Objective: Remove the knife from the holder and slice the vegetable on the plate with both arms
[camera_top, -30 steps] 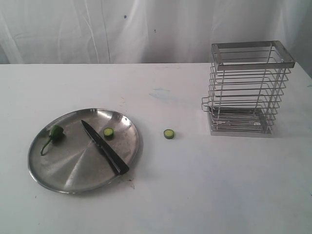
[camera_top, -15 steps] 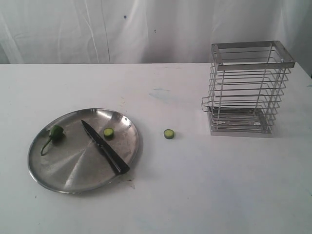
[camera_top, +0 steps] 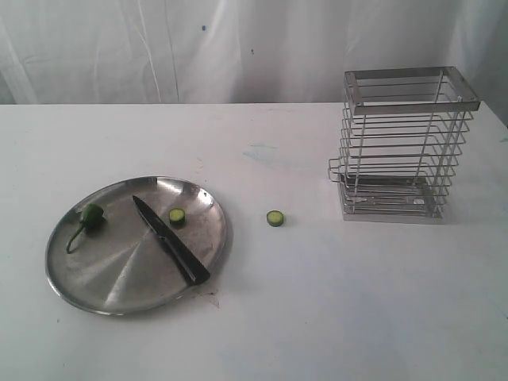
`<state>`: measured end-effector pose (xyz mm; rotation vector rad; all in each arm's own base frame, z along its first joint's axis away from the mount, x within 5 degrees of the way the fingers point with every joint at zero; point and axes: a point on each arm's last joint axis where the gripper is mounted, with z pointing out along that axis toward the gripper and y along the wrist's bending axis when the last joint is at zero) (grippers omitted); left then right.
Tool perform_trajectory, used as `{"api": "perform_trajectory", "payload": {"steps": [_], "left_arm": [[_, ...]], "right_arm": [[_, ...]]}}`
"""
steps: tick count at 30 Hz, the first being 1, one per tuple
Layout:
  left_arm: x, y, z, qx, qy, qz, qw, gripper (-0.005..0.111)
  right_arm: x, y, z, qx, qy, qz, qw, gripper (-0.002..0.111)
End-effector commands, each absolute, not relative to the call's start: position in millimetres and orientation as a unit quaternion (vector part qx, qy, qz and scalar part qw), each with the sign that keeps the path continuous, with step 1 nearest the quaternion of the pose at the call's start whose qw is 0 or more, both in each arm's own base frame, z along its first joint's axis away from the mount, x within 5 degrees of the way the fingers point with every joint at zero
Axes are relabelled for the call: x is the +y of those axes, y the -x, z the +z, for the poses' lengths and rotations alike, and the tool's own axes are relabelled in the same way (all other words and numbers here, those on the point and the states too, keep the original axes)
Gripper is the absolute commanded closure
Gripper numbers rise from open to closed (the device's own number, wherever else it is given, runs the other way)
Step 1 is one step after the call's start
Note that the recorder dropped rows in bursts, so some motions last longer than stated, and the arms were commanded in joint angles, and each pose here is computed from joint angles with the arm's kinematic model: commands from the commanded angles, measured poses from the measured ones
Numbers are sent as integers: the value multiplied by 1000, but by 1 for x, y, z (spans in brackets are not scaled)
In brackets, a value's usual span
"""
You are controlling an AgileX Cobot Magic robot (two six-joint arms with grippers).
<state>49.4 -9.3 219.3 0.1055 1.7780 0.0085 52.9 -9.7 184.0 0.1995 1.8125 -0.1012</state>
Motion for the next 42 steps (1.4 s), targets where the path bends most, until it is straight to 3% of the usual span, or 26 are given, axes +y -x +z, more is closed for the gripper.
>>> {"api": "perform_trajectory", "payload": {"steps": [1, 5, 8, 11, 19, 25, 42], "left_arm": [[-3, -56, 181, 772, 8, 1, 636, 107], [-10, -52, 168, 817, 13, -49, 575, 107], [-29, -44, 158, 851, -53, -135, 505, 107], [-35, -40, 160, 845, -111, -150, 501, 107], [-7, -55, 179, 778, 26, -81, 623, 107], [-7, -50, 162, 836, 20, -67, 544, 107], [-6, -51, 165, 828, -15, -31, 559, 107]], "right_arm": [[-10, -53, 183, 785, -86, -49, 612, 108], [-10, -53, 183, 785, -86, -49, 612, 108], [-10, -53, 183, 785, -86, -49, 612, 108], [-10, -53, 183, 785, -86, -49, 612, 108], [-10, -53, 183, 785, -86, -49, 612, 108], [-10, -53, 183, 785, -86, -49, 612, 108], [-10, -53, 183, 785, -86, -49, 612, 108]]}}
